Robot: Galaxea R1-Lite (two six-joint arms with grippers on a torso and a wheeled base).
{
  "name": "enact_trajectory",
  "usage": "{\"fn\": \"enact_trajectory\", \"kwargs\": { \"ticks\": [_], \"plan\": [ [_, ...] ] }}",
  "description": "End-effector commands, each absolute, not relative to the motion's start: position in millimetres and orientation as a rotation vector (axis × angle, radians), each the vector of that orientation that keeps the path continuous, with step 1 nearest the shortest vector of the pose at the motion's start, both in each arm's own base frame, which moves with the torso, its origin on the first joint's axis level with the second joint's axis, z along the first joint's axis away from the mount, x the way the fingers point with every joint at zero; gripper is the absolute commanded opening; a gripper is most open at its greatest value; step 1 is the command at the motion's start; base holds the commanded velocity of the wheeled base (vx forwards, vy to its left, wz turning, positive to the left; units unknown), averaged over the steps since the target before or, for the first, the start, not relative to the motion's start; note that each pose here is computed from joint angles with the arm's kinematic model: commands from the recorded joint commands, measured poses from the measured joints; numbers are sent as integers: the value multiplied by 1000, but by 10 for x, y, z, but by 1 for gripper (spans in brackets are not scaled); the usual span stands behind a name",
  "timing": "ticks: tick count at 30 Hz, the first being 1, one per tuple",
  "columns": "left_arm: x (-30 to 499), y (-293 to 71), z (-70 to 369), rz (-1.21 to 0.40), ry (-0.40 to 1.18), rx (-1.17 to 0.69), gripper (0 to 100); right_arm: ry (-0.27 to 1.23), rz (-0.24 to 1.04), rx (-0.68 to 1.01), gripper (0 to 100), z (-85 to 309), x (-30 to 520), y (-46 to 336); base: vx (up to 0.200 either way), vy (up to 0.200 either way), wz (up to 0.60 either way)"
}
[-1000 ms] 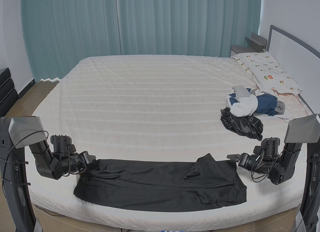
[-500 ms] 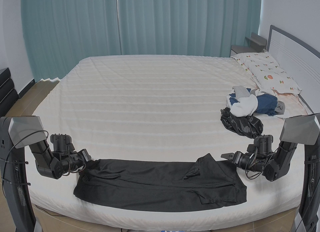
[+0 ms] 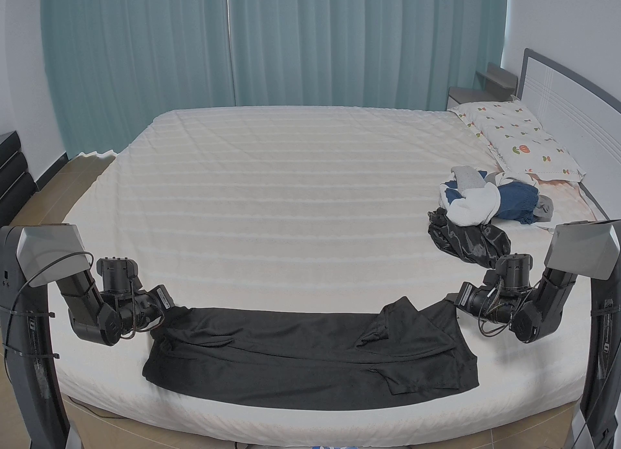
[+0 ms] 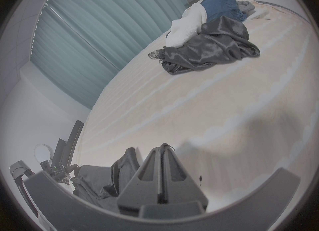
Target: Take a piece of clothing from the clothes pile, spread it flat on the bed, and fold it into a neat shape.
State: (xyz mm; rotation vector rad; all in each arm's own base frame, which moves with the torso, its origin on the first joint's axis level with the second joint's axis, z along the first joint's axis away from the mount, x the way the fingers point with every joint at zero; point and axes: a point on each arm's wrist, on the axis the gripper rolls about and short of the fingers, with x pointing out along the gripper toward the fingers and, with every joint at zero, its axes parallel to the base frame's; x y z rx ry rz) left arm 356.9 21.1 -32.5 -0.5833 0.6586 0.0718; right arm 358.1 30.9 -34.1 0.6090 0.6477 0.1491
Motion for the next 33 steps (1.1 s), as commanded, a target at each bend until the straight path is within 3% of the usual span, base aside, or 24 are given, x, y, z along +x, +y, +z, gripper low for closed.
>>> {"fn": "enact_trajectory", "kwargs": {
  "ticks": [1,13,14,15,18,23,27,33],
  "plan": [
    [3600,235,-331,89,633,-605,0,621,131,616,0,-328,3643,220,0,0,0],
    [3564,248,-339,97,633,-620,0,656,120,618,0,-403,3590,218,0,0,0],
    [3565,243,-339,95,633,-620,0,659,119,618,100,-414,3589,218,0,0,0],
    [3565,243,-339,95,633,-620,100,659,119,618,100,-414,3589,218,0,0,0],
    [3557,242,-343,97,636,-623,100,653,126,616,100,-389,3582,234,0,0,0],
    [3569,248,-339,97,630,-625,100,552,159,611,100,1,3604,230,0,0,0],
    [3597,262,-306,115,611,-682,100,548,253,602,100,219,3489,549,0,0,0],
    [3645,322,-251,146,576,-780,100,645,343,637,100,123,3350,1010,0,0,0]
  ]
}}
